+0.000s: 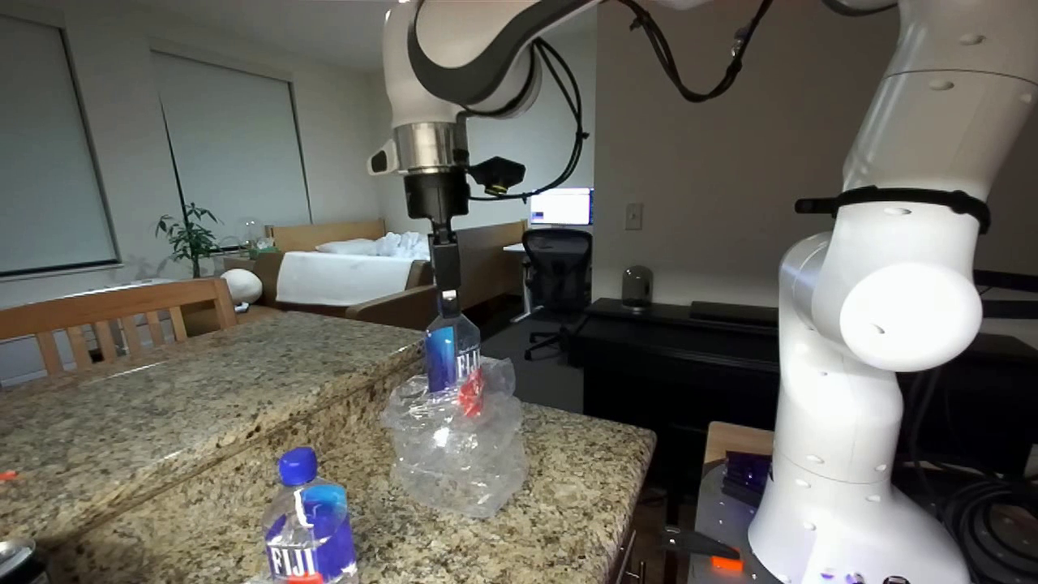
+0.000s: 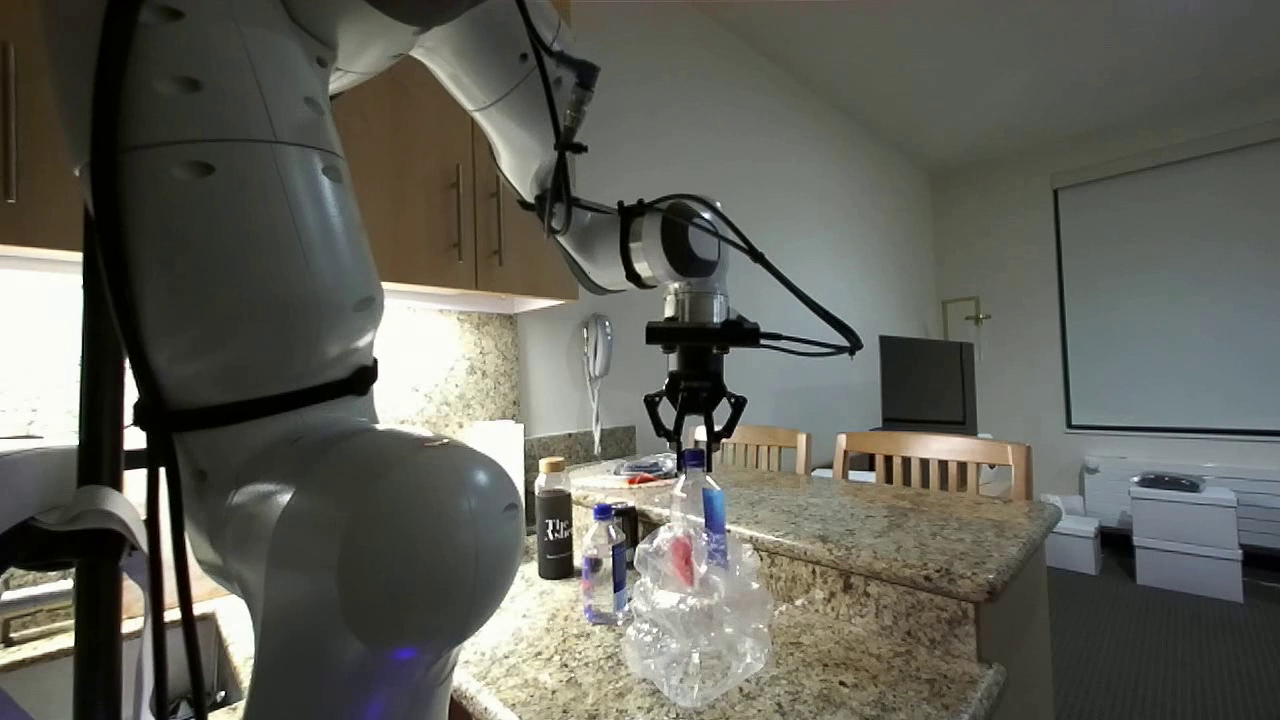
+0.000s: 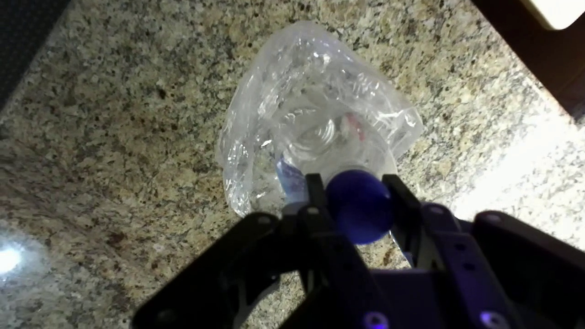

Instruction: Put one of the water bottles on the counter in the plastic bag

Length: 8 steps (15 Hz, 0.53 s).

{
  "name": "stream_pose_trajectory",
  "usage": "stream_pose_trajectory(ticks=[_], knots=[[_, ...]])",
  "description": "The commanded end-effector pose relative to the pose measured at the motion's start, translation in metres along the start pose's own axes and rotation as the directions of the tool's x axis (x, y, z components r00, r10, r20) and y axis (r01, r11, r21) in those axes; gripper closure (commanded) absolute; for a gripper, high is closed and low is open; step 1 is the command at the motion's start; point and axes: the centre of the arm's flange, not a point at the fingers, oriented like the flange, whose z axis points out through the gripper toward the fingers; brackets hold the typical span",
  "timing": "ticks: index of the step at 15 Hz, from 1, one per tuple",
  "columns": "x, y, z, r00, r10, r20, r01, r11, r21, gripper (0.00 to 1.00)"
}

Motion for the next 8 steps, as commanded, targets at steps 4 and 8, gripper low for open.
stream_pose_trajectory(ticks=[4,8], knots=[[-0.010,-0.023,0.029,0.999,0.043,0.004,-0.043,0.998,-0.039,0.85],[-0.013,-0.026,0.044,0.997,0.072,-0.002,-0.072,0.995,-0.076,0.85]])
